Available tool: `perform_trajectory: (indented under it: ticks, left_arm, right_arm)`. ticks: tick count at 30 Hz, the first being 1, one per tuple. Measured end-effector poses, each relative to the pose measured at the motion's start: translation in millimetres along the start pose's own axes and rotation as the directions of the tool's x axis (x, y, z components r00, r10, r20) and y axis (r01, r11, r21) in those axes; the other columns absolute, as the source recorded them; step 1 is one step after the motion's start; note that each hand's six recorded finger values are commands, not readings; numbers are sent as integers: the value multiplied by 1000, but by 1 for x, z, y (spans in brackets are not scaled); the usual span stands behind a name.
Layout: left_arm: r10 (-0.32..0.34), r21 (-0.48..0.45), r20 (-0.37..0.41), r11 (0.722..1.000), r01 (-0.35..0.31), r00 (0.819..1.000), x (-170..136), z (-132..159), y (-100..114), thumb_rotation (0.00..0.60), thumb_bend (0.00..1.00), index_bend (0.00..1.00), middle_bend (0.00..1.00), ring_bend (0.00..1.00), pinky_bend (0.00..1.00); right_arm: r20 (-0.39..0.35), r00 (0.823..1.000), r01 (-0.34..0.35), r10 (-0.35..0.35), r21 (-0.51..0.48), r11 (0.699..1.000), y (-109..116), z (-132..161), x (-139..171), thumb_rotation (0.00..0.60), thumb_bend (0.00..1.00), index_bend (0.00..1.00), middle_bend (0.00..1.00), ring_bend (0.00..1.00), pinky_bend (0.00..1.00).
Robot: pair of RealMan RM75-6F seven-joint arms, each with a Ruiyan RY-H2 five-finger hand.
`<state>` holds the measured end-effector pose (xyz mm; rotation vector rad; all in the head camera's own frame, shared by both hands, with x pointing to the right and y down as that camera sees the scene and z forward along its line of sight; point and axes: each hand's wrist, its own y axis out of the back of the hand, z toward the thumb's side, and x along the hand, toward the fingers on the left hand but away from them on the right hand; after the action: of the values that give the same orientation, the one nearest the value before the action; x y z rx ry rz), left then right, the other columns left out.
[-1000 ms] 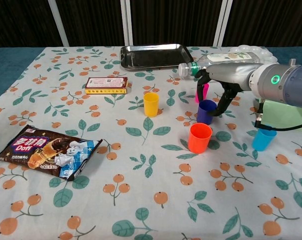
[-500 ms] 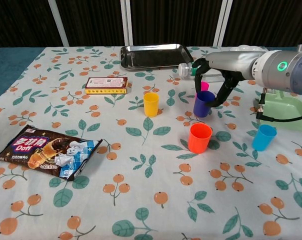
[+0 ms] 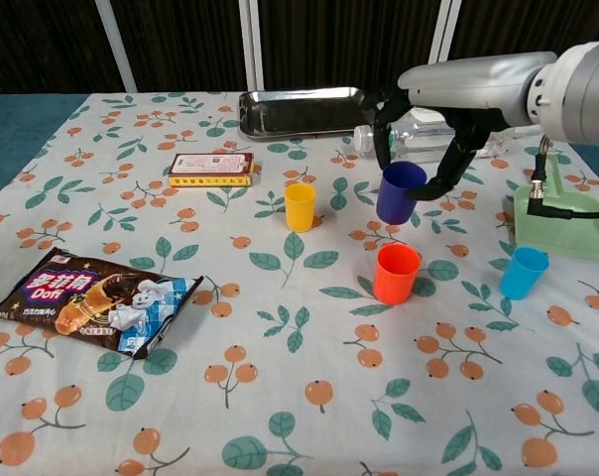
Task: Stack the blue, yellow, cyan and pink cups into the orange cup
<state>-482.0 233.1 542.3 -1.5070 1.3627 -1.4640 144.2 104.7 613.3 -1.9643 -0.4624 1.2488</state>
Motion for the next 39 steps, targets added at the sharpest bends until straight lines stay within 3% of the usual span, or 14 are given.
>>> perform_trajectory:
  ticks: [11,39]
  left_arm:
    - [-1,0,-1,1000,1,1000,0,0,0,600,682,161,94,5,23]
    - [-5,8,1,1000,5,1000,0,0,-1,600,682,161,94,5,23]
  right_arm:
    - [-54,997,55,-51,91,994,-8,24,24,600,377,492,0,0,14]
    - [-34,999,-6,8,73,997,-30,14,23,600,377,492,0,0,14]
